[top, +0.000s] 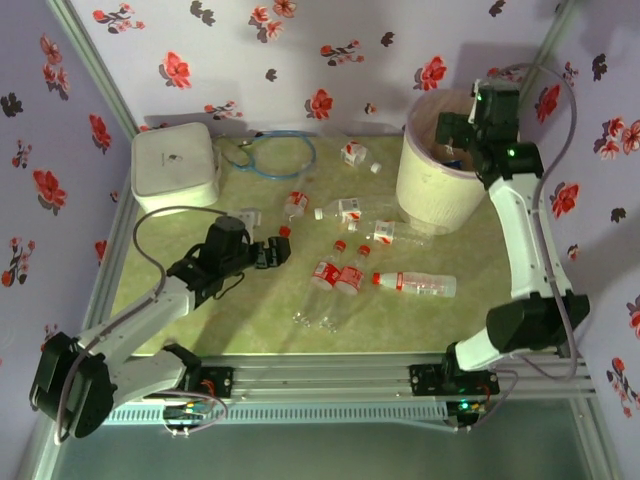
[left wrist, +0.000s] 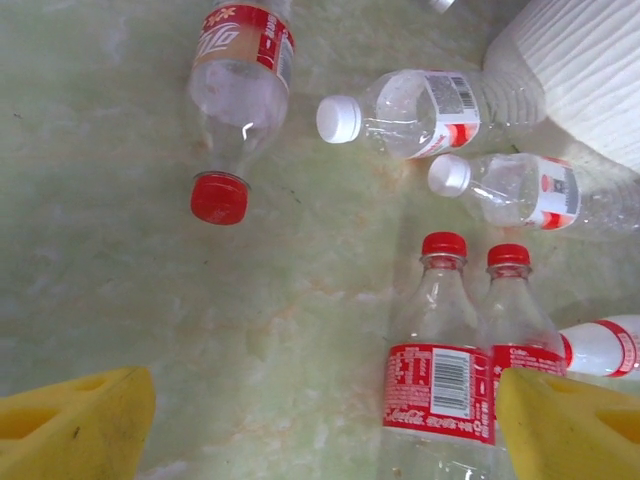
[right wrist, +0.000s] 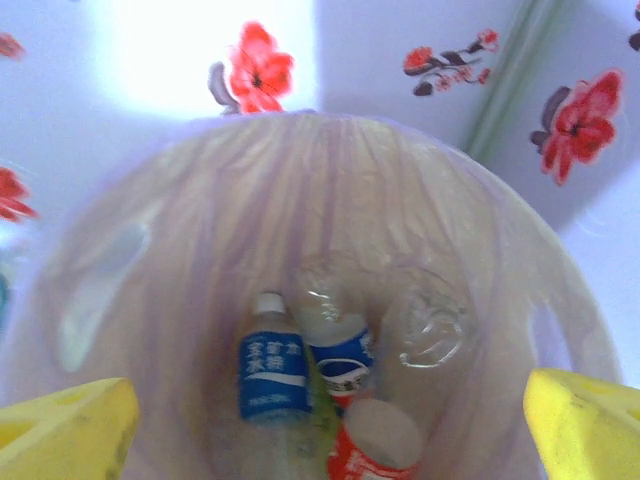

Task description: Put the plastic bottles in the bin

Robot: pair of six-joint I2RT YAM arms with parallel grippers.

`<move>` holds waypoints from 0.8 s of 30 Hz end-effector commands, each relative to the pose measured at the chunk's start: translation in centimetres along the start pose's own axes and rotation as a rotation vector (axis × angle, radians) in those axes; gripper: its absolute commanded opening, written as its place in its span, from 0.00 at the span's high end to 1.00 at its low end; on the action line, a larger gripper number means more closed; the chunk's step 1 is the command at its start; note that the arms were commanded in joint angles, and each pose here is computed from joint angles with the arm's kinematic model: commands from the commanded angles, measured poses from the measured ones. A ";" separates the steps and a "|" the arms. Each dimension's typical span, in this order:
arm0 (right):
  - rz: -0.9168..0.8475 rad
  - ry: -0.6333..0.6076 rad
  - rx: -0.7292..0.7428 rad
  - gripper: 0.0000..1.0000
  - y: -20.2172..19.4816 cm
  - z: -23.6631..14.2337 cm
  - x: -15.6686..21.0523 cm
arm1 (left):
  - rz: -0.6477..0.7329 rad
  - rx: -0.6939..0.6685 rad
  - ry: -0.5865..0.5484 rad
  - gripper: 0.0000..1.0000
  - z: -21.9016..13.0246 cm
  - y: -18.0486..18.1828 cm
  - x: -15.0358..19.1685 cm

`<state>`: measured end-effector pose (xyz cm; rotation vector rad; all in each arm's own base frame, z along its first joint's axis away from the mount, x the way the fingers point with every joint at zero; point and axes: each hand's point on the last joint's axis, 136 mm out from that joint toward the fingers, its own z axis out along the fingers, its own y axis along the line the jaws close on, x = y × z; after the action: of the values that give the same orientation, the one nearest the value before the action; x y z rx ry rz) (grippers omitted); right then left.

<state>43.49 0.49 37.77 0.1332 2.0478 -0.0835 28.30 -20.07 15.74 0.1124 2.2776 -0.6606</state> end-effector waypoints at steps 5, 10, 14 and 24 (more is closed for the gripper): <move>0.203 -0.134 -0.403 0.01 5.8 -4.9 -1.5 | 0.102 -0.067 -0.006 0.11 2.1 0.1 -4.3; 0.198 -0.048 -0.655 0.01 9.7 -8.0 2.5 | 0.116 -0.052 0.042 0.12 5.8 0.2 -6.0; 0.176 -0.015 -0.777 0.01 11.6 -10.5 5.7 | 0.122 -0.055 0.105 0.13 9.1 1.0 -7.2; 0.214 0.112 -0.840 0.01 12.7 -10.7 11.1 | 0.085 -0.040 0.260 0.11 16.9 3.7 -7.0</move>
<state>30.81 14.14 33.19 -0.1678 2.0008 0.8530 44.86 -24.31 10.71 0.2525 2.4573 -0.5523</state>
